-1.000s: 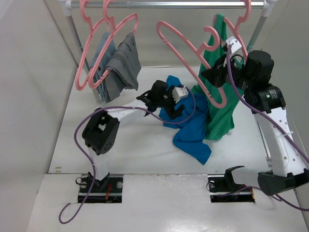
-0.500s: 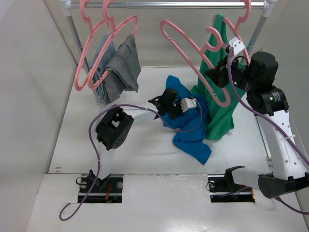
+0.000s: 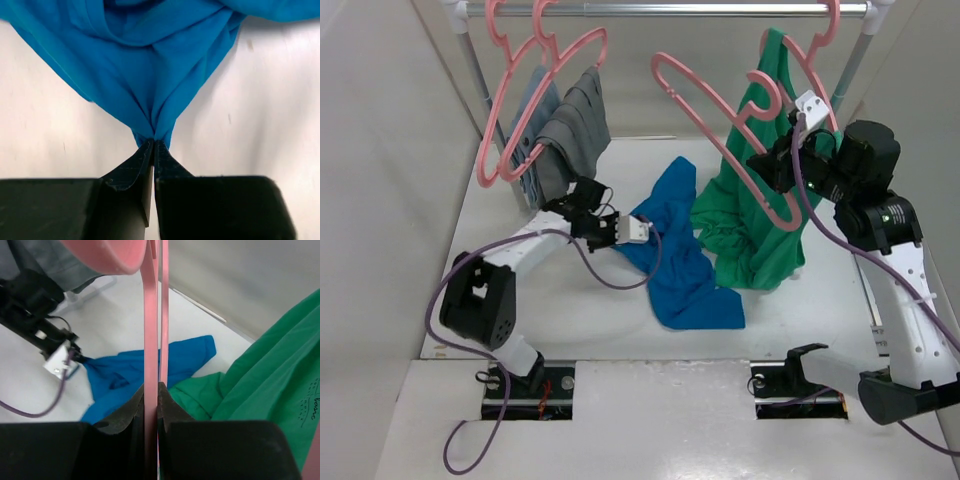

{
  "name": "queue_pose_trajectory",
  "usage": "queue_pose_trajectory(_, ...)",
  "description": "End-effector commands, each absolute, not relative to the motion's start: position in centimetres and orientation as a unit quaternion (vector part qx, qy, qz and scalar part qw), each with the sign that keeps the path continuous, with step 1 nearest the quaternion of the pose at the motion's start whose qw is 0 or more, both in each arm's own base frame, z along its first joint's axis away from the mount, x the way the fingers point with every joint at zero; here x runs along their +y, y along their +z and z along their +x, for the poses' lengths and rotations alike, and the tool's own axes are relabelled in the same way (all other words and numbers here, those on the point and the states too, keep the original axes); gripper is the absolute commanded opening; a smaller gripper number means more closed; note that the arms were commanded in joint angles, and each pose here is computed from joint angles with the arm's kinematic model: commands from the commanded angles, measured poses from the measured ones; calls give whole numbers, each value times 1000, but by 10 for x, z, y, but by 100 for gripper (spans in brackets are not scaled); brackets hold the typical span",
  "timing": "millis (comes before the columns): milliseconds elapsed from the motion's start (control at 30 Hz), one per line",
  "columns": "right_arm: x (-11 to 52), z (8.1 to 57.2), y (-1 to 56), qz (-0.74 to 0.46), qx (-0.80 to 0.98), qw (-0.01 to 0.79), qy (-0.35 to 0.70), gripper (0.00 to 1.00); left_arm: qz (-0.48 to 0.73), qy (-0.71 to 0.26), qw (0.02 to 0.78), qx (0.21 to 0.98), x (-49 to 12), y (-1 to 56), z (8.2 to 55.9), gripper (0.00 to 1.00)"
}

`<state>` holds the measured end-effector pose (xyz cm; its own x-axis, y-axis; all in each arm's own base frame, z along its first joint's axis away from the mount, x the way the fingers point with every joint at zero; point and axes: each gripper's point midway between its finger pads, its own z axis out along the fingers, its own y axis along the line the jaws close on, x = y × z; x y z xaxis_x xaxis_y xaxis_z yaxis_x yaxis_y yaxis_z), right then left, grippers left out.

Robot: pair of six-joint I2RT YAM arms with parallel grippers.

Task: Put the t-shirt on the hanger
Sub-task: Grab a hanger with the right arm

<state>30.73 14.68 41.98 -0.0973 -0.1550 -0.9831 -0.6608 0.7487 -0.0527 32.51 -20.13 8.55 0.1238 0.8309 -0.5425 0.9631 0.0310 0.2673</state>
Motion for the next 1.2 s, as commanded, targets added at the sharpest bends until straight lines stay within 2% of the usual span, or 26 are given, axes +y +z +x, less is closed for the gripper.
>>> queue_pose_trajectory(0, 153, 296, 432, -316, 685, 623, 207, 0, 739, -114, 206, 632, -146, 80, 281, 0)
queue_pose_trajectory(67, 159, 293, 424, -325, 689, 613, 209, 0, 740, -127, 174, 638, -130, 79, 268, 1)
queue_pose_trajectory(133, 165, 289, 421, -332, 690, 606, 215, 0, 716, -122, 189, 661, -131, 80, 277, 33)
queue_pose_trajectory(200, 169, 286, 414, -335, 695, 597, 217, 0, 694, -151, 224, 668, -151, 89, 275, 60)
queue_pose_trajectory(233, 174, 284, 414, -340, 693, 596, 220, 0, 688, -151, 260, 661, -165, 93, 283, 62)
queue_pose_trajectory(300, 178, 281, 412, -344, 695, 591, 222, 0, 662, -160, 320, 659, -191, 116, 290, 62)
queue_pose_trajectory(400, 184, 277, 413, -349, 694, 590, 221, 0, 594, -208, 358, 689, -232, 134, 297, 40)
queue_pose_trajectory(467, 187, 276, 413, -349, 694, 591, 217, 0, 547, -214, 368, 721, -244, 136, 308, 32)
queue_pose_trajectory(633, 188, 273, 415, -349, 692, 595, 213, 0, 499, -171, 363, 768, -240, 111, 341, 39)
queue_pose_trajectory(833, 185, 276, 419, -346, 694, 599, 202, 0, 483, -137, 376, 779, -248, 102, 381, 38)
queue_pose_trajectory(1133, 186, 281, 422, -353, 689, 602, 196, 0, 527, -126, 315, 779, -237, 60, 361, 44)
queue_pose_trajectory(1167, 186, 281, 422, -353, 689, 602, 196, 0, 531, -125, 316, 777, -237, 60, 362, 32)
